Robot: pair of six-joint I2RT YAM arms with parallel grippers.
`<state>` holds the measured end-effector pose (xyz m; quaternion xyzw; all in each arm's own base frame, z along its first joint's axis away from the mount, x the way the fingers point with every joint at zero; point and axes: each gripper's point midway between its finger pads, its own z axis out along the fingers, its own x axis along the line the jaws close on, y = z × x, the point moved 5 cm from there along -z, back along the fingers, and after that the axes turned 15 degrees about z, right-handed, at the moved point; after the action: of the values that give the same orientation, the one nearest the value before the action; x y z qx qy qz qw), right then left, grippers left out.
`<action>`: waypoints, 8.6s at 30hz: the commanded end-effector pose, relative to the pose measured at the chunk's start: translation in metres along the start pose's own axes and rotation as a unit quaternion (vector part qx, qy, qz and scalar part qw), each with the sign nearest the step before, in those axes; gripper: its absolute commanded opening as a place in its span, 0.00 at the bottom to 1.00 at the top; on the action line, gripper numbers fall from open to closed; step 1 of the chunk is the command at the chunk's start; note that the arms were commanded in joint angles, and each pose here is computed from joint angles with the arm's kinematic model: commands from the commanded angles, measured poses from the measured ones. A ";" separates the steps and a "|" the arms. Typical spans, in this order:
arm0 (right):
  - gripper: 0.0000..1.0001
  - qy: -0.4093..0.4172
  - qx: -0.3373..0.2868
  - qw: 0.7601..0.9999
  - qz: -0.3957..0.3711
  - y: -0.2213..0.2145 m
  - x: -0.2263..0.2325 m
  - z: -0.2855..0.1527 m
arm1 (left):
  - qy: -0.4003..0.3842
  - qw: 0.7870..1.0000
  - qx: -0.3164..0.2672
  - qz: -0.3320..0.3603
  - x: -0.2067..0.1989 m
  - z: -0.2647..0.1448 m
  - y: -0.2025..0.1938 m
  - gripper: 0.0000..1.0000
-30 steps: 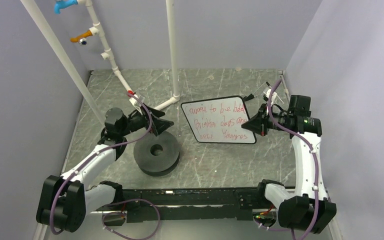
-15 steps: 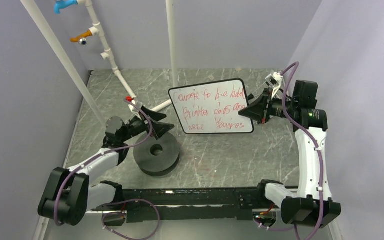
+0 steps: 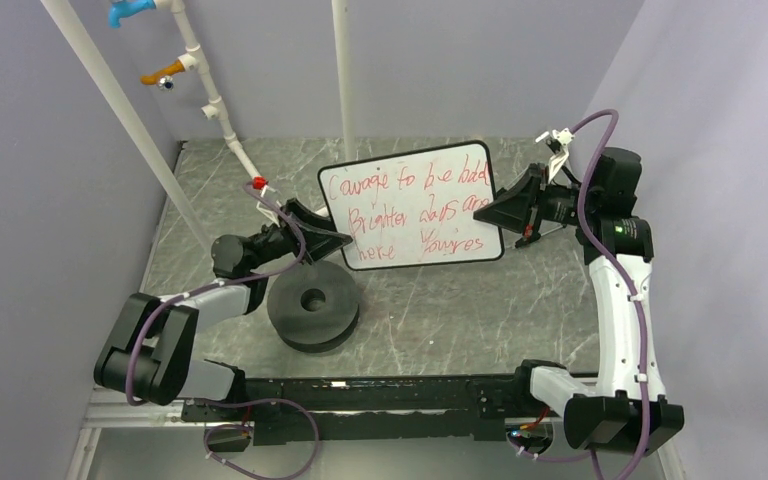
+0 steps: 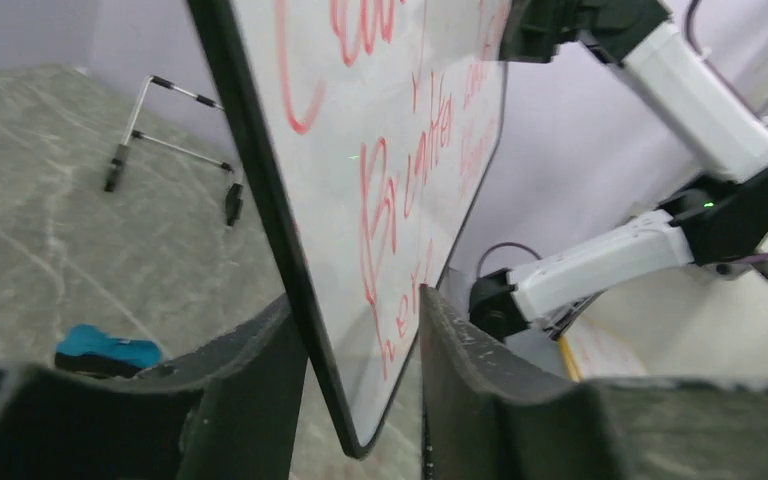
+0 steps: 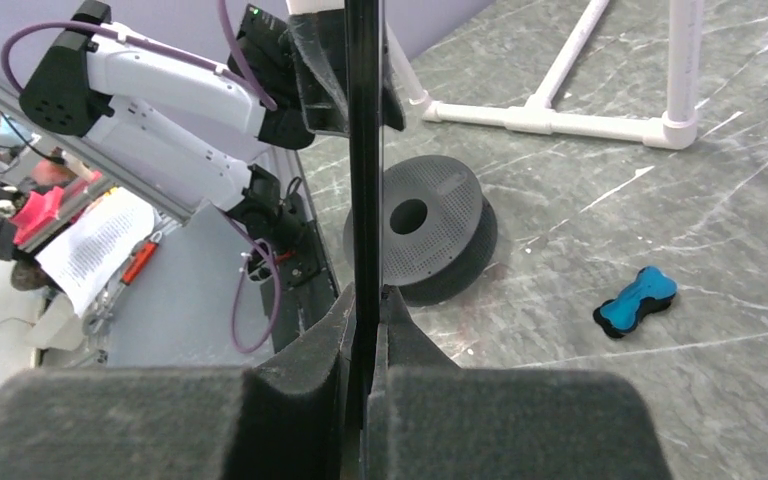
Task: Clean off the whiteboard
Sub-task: Pass from the right arm to the left, then pass from the left arm to the right, then pick up the whiteboard eraser from the center of the board, then erase the center of the board with the whiteboard.
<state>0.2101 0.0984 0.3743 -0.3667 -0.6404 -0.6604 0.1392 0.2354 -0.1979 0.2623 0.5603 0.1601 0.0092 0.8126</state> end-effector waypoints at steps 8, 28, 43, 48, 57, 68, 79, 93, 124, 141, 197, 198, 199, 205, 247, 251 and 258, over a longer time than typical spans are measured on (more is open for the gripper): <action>0.00 0.005 0.033 0.999 -0.017 -0.016 -0.020 0.010 | -0.074 0.994 -0.023 0.078 -0.035 0.010 0.045 0.00; 0.25 0.139 0.087 0.986 0.029 -0.042 -0.022 0.037 | -0.032 0.999 0.004 0.001 -0.020 0.014 0.039 0.00; 0.00 0.092 0.035 0.995 0.011 -0.029 -0.024 0.010 | 0.050 0.998 -0.025 0.006 0.002 -0.009 0.054 0.24; 0.00 0.021 -0.013 1.000 0.016 -0.023 -0.051 -0.014 | 0.198 0.979 0.015 0.041 0.030 -0.037 0.057 0.81; 0.00 -0.149 -0.063 0.987 0.019 -0.039 -0.114 -0.048 | 0.299 0.937 0.182 -0.001 0.026 -0.005 0.014 0.99; 0.00 -0.253 -0.118 0.960 0.011 -0.046 -0.143 -0.071 | 0.377 0.874 0.287 -0.111 0.038 0.096 -0.078 0.95; 0.00 -0.275 -0.127 0.952 0.050 -0.054 -0.162 -0.082 | 0.438 0.793 0.401 -0.139 0.096 0.142 -0.162 0.70; 0.00 -0.254 -0.121 0.957 0.072 -0.057 -0.168 -0.080 | 0.512 0.709 0.474 -0.105 0.129 0.136 -0.215 0.51; 0.00 -0.239 -0.115 0.962 0.066 -0.060 -0.164 -0.078 | 0.411 0.729 0.548 -0.011 0.131 0.123 -0.225 0.00; 0.00 -0.162 0.008 0.984 0.073 -0.100 -0.166 -0.049 | 0.253 0.941 0.192 0.114 0.016 0.070 -0.031 0.00; 0.00 -0.136 0.052 0.988 0.055 -0.101 -0.165 -0.025 | 0.338 0.917 0.166 0.129 0.101 0.101 -0.107 0.00; 0.00 -0.134 0.051 0.988 0.054 -0.101 -0.164 -0.025 | 0.345 0.913 0.177 0.128 0.103 0.101 -0.112 0.00; 0.00 -0.133 0.050 0.988 0.053 -0.100 -0.164 -0.025 | 0.353 0.908 0.183 0.128 0.105 0.102 -0.113 0.00; 0.00 -0.134 0.050 0.988 0.049 -0.101 -0.162 -0.024 | 0.376 0.891 0.215 0.135 0.118 0.112 -0.109 0.00; 0.00 -0.128 0.063 0.989 0.047 -0.104 -0.160 -0.020 | 0.290 0.909 0.284 0.101 0.109 0.123 -0.123 0.00; 0.00 -0.126 0.066 0.989 0.049 -0.104 -0.160 -0.019 | 0.272 0.909 0.303 0.091 0.092 0.111 -0.142 0.00; 0.00 -0.124 0.065 0.989 0.047 -0.104 -0.160 -0.019 | 0.289 0.903 0.309 0.075 0.095 0.097 -0.153 0.00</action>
<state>0.2494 0.0368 0.1802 -0.5256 -0.6519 -0.5338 0.1177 0.3345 -0.3245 0.1344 0.7626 0.3381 0.2023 0.5130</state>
